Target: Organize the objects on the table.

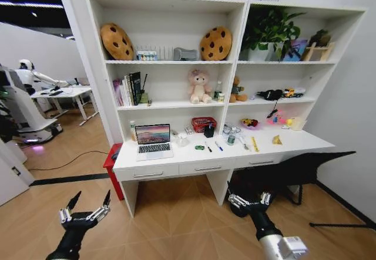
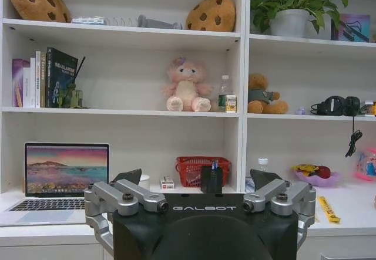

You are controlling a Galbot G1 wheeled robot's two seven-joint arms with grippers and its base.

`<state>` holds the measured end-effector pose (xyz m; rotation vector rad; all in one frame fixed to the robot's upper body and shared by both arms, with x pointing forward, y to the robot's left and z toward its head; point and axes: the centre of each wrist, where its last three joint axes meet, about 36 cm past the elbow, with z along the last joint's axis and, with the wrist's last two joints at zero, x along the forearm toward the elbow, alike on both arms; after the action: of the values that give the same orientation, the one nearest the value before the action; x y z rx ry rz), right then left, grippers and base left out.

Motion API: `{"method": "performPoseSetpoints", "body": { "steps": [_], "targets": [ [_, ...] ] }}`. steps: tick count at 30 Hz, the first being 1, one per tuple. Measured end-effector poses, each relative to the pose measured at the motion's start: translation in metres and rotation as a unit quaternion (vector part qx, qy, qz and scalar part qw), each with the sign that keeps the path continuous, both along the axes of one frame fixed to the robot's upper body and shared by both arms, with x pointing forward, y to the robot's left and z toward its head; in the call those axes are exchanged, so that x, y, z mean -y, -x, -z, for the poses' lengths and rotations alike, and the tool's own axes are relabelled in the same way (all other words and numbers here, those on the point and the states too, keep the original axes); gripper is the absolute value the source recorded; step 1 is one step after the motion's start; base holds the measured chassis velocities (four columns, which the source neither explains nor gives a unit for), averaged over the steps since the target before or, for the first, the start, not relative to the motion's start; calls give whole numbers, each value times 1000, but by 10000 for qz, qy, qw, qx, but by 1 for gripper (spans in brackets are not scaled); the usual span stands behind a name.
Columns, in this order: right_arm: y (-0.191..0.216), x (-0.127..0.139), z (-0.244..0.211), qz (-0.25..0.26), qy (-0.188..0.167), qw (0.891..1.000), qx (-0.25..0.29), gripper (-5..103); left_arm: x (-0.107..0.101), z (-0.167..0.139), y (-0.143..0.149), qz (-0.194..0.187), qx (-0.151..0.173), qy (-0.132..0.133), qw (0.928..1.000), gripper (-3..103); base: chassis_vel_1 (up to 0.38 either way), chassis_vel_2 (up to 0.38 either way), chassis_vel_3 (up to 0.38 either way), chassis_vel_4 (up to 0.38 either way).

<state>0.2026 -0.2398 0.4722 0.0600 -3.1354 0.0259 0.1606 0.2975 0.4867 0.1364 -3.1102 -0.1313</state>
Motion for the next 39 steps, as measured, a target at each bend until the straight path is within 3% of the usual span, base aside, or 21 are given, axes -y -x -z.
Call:
{"method": "performPoseSetpoints", "body": {
  "steps": [19, 20, 30, 39],
  "targets": [
    [-5, -1, 0, 47, -182, 9998, 20, 100, 2, -4, 4, 84, -48, -96, 9999, 98, 0, 0, 0, 0],
    [-7, -1, 0, 42, -181, 9998, 17, 100, 2, -4, 4, 77, -42, -93, 9999, 94, 0, 0, 0, 0],
    [-7, 0, 2, 35, -202, 9998, -24, 100, 4, -1, 5, 86, -80, -126, 9999, 98, 0, 0, 0, 0],
    [-7, -1, 3, 17, -295, 9996, -38, 100, 4, 1, 5, 68, -89, -170, 9998, 97, -113, 114, 144, -128]
  ]
}}
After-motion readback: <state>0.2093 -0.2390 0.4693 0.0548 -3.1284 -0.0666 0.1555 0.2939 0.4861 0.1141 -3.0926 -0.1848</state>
